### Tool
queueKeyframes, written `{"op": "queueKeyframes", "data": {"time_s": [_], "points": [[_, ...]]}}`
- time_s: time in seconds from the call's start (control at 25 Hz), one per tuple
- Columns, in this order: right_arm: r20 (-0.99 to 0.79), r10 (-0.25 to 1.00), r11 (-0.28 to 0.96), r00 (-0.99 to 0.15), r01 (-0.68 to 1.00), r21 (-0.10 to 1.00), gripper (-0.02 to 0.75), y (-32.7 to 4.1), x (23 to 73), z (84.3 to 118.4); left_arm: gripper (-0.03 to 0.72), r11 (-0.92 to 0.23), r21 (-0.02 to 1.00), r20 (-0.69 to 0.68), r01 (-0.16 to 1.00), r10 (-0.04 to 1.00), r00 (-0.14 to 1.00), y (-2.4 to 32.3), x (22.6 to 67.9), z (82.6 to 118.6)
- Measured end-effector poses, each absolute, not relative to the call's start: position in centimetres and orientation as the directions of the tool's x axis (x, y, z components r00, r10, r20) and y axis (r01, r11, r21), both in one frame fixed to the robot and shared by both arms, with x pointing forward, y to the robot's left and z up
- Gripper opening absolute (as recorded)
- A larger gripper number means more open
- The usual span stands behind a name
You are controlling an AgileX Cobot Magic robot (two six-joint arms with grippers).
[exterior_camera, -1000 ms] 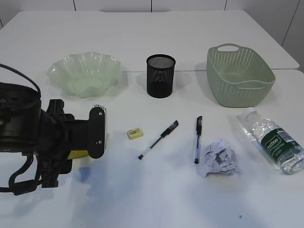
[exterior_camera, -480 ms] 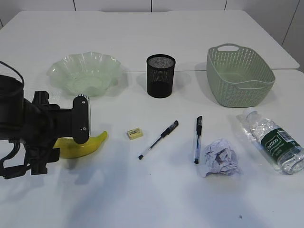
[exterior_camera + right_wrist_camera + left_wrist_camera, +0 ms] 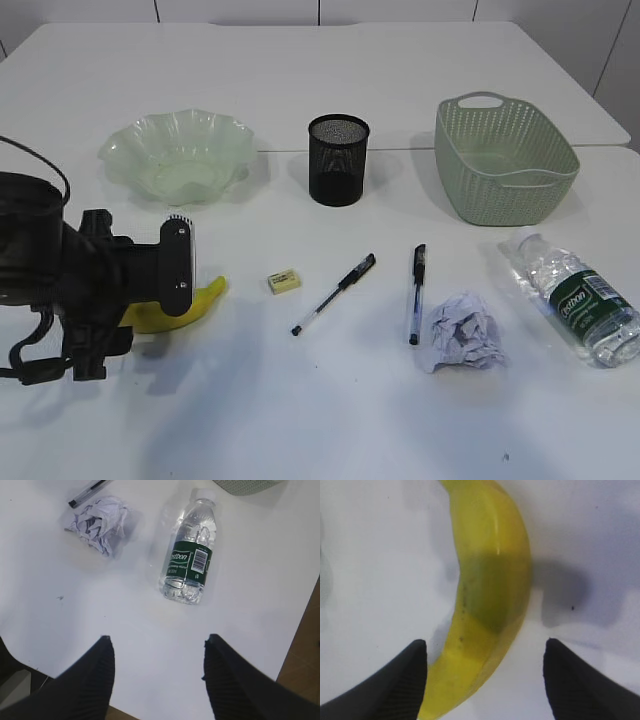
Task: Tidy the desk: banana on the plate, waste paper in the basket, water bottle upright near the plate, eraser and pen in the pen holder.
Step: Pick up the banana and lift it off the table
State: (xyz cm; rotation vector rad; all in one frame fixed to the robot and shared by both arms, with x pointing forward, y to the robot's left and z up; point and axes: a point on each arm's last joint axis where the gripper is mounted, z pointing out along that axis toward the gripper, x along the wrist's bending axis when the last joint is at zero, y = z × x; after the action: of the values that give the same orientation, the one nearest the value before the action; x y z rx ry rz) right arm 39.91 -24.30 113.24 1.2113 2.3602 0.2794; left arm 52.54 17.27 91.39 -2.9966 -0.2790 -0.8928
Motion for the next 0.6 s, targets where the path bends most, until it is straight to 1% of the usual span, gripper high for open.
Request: {"op": "queueKeyframes", "data": {"time_s": [0.6], "points": [[-0.313,0.809,0.588,-0.499,0.712,0.384,0.430,-24.3,39.9,113.2,0.512,-0.988,0.096,0.505,0.120,0.152,0.850,16.3,52.7,89.6]]}}
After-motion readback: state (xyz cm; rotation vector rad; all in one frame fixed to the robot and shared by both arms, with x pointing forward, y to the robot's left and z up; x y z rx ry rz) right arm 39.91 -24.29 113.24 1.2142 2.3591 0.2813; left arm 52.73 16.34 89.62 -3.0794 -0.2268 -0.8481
